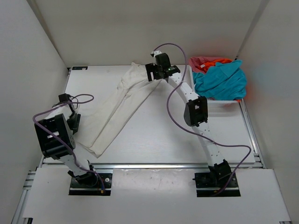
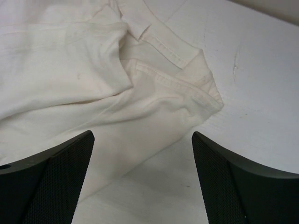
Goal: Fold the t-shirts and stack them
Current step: Rotate the tshirt 90 degrees
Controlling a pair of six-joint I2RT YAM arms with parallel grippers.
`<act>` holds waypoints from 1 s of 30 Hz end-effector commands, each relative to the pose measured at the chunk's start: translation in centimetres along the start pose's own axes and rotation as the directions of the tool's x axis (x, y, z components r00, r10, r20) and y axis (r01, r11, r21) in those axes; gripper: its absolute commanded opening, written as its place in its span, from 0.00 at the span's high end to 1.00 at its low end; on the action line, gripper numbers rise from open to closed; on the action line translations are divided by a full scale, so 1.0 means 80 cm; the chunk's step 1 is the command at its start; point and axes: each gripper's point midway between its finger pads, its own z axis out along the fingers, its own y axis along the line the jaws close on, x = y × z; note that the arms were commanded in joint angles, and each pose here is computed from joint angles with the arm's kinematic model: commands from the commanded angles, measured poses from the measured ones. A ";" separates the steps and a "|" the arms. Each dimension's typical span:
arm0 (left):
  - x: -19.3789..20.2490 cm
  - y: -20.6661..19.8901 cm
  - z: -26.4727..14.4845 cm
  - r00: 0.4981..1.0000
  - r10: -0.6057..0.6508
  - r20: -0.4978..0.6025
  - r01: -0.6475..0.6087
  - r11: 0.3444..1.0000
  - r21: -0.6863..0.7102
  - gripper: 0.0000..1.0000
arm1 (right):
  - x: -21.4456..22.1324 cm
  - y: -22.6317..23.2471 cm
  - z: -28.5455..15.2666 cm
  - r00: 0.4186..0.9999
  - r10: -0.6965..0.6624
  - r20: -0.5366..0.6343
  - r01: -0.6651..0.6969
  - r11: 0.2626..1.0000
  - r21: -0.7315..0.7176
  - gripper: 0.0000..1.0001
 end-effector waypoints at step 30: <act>0.020 -0.054 -0.145 0.904 -0.212 0.370 0.115 0.957 0.267 0.33 | 0.170 0.204 -0.581 0.837 -0.543 0.071 0.493 0.692 -0.527 0.03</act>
